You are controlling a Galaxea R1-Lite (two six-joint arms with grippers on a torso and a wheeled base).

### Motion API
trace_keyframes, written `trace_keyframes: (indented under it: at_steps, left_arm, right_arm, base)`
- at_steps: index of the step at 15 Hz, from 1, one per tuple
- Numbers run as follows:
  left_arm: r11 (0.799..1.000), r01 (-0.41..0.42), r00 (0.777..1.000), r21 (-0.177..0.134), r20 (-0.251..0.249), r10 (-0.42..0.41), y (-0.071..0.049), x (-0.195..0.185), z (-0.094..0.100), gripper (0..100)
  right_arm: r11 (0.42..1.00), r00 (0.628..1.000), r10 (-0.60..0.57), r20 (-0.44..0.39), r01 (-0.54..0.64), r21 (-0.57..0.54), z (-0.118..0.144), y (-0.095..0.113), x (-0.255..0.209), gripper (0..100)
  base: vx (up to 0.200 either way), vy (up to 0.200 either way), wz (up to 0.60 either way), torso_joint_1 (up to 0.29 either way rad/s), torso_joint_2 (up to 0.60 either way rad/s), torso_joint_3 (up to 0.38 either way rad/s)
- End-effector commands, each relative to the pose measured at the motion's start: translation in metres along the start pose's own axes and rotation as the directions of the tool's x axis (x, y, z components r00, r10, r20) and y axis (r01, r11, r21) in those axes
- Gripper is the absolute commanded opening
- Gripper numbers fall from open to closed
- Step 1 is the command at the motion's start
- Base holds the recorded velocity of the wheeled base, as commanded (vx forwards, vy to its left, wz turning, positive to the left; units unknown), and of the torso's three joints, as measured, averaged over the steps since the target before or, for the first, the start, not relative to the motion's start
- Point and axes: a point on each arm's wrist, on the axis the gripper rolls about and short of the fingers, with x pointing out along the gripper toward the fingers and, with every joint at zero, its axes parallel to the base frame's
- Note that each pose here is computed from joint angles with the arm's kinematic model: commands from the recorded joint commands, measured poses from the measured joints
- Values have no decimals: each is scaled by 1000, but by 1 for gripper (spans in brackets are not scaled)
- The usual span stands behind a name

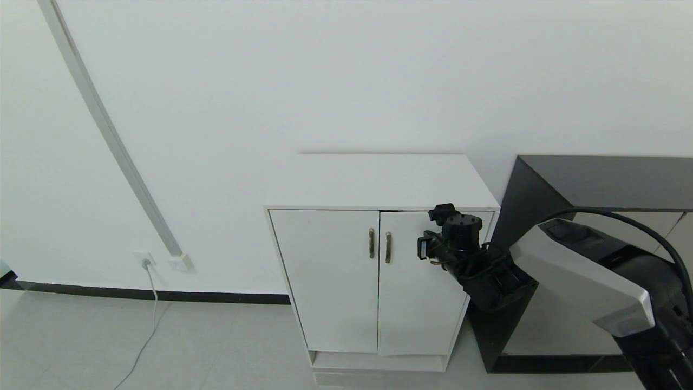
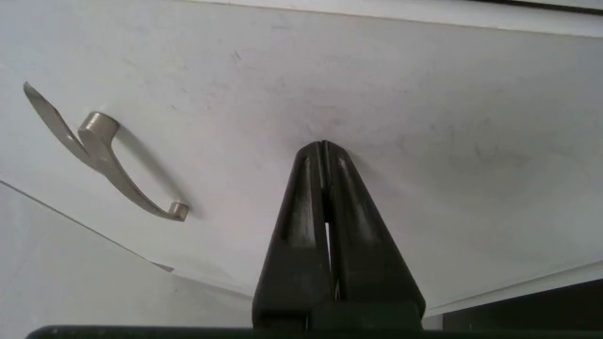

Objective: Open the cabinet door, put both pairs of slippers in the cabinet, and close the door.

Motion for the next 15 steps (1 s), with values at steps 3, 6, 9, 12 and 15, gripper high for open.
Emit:
trace_keyframes:
  at_steps: [3, 6, 9, 12, 15]
  left_arm:
    - [1000, 0, 1000, 0, -1, 0, 0, 0, 0, 0]
    - [1000, 1, 1000, 0, -1, -1, 0, 0, 0, 0]
    - [1000, 0, 1000, 0, -1, 0, 0, 0, 0, 0]
    - [1000, 0, 1000, 0, -1, 0, 0, 0, 0, 0]
    - [1000, 0, 1000, 0, -1, 0, 0, 0, 0, 0]
  right_arm:
    - [1000, 1000, -2, 5, 2, 1, 0, -1, 2, 0]
    - [1000, 1000, -9, 2, 9, 2, 0, -3, 5, 0]
    - [1000, 1000, -9, 3, 9, 2, 0, -3, 6, 0]
    - [1000, 1000, -8, 8, 8, 3, 2, -3, 6, 0]
    - [1000, 1000, -9, 14, 9, 5, 1, -3, 9, 0]
  base:
    - [0, 0, 0, 0, 0, 0]
    - [0, 0, 0, 0, 0, 0]
    - [0, 0, 0, 0, 0, 0]
    - [0, 0, 0, 0, 0, 0]
    - [0, 0, 0, 0, 0, 0]
